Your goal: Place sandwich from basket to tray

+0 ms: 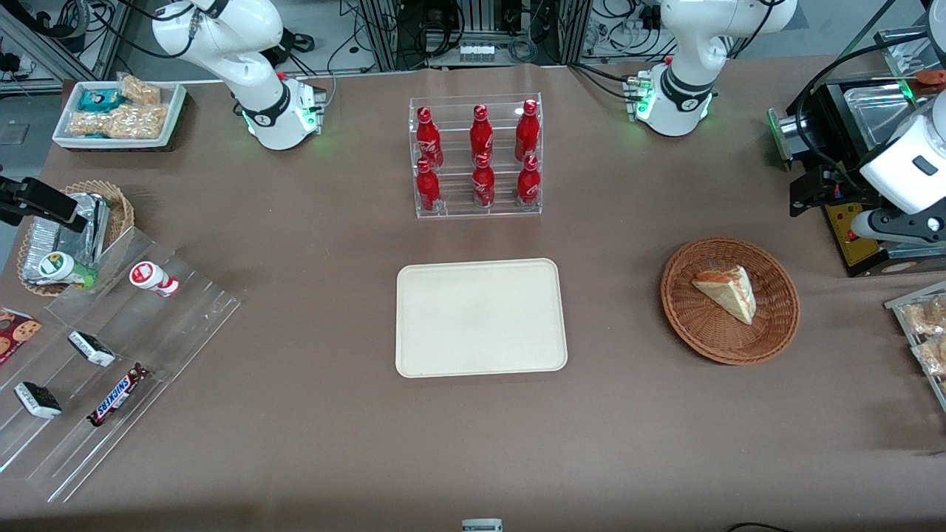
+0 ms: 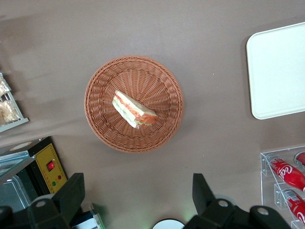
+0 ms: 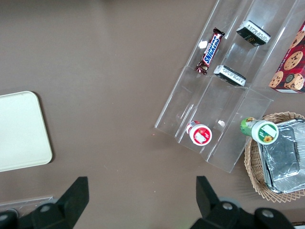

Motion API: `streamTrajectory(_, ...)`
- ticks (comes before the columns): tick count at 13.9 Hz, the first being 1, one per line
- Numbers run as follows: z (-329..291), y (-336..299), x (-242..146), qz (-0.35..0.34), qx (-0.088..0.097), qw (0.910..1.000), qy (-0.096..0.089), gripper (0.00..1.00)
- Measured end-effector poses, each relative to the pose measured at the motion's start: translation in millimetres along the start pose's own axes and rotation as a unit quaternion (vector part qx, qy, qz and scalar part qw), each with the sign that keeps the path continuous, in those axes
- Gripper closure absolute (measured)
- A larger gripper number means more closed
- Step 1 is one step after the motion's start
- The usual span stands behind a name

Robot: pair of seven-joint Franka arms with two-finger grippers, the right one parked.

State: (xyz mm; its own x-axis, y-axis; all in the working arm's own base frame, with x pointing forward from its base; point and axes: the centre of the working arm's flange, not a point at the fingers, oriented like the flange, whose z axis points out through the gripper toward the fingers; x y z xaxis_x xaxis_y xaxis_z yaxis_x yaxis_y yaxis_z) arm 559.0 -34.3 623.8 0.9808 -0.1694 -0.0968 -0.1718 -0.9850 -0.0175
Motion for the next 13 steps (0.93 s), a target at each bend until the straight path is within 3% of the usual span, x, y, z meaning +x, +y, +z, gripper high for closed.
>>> streamTrajectory(5,0,0,-1,0.000,0.000,1.0000,-0.002,0.00)
streamTrajectory(9,4,0,-5,0.000,-0.002,0.9998,-0.022,0.00)
streamTrajectory(13,40,-2,-3,-0.002,-0.006,0.9984,-0.056,0.00)
